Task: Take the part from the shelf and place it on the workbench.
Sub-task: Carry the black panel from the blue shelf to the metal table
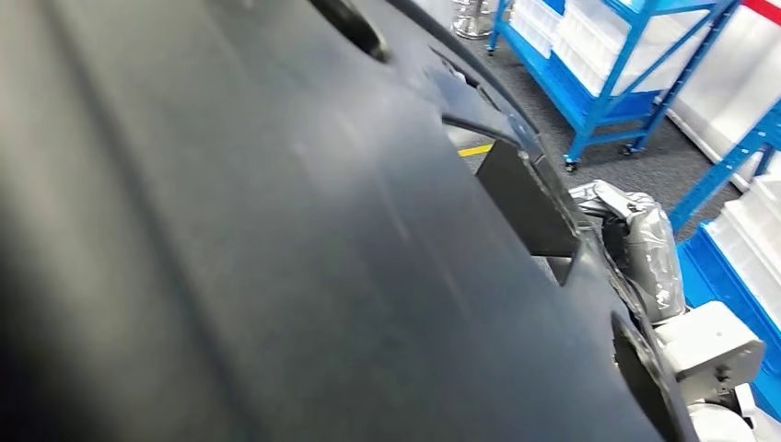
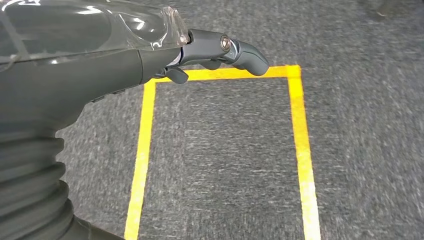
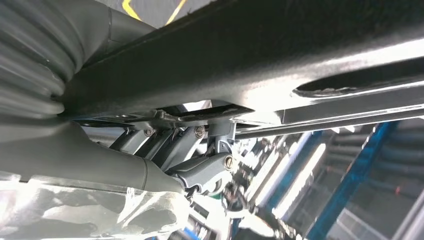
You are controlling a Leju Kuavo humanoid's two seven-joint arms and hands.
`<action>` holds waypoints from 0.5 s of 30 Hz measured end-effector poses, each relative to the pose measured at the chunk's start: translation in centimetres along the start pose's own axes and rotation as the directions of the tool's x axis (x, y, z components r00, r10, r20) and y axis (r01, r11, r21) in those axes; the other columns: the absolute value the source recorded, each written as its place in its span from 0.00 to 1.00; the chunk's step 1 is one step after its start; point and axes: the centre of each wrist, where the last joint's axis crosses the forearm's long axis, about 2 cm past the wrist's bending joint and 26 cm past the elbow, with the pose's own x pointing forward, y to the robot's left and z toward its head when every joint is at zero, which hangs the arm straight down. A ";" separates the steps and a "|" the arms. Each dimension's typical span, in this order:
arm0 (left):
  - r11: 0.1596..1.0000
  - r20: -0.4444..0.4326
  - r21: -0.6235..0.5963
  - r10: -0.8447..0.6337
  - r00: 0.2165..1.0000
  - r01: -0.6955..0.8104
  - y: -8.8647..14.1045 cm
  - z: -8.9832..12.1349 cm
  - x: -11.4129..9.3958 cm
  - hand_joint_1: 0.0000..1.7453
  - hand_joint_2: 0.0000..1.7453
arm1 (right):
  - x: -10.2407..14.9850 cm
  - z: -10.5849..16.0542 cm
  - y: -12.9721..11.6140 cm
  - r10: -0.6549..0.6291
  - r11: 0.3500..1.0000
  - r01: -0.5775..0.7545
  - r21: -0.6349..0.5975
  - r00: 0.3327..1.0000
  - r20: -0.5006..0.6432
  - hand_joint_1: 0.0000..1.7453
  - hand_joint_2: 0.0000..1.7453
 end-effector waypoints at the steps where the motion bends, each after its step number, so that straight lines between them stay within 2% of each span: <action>1: 1.000 -0.001 0.000 0.000 1.000 0.000 0.0 0.0 0.0 0.00 1.00 | 0.0 0.0 0.0 0.008 1.000 -0.008 0.008 1.000 -0.008 1.00 1.00; 4: 1.000 -0.001 0.002 0.003 1.000 -0.003 0.0 0.0 0.0 0.00 1.00 | 0.2 -0.3 0.1 0.112 0.993 -0.111 0.036 0.993 -0.031 1.00 1.00; 6: 1.000 -0.003 0.005 0.005 1.000 -0.005 0.1 0.0 -0.1 0.00 1.00 | 0.4 -0.6 0.2 0.293 0.955 -0.290 0.059 0.955 -0.044 1.00 1.00; 8: 1.000 -0.009 0.007 0.006 1.000 -0.006 0.2 0.1 -0.4 0.00 1.00 | 0.7 -1.0 0.4 0.513 0.857 -0.509 0.075 0.857 -0.048 1.00 1.00; 10: 1.000 -0.010 0.007 0.007 1.000 -0.006 0.1 0.2 -0.4 0.00 1.00 | 0.9 -1.5 0.8 0.672 0.740 -0.667 0.083 0.739 -0.047 1.00 1.00; 12: 1.000 -0.006 0.007 0.008 1.000 -0.008 0.1 0.1 -0.2 0.00 1.00 | 1.0 -1.9 1.1 0.753 0.657 -0.748 0.094 0.657 -0.039 1.00 1.00; 15: 1.000 -0.008 0.004 0.008 1.000 -0.008 0.0 0.1 -0.2 0.00 1.00 | 1.3 -2.6 1.8 0.822 0.566 -0.815 0.121 0.569 -0.009 1.00 1.00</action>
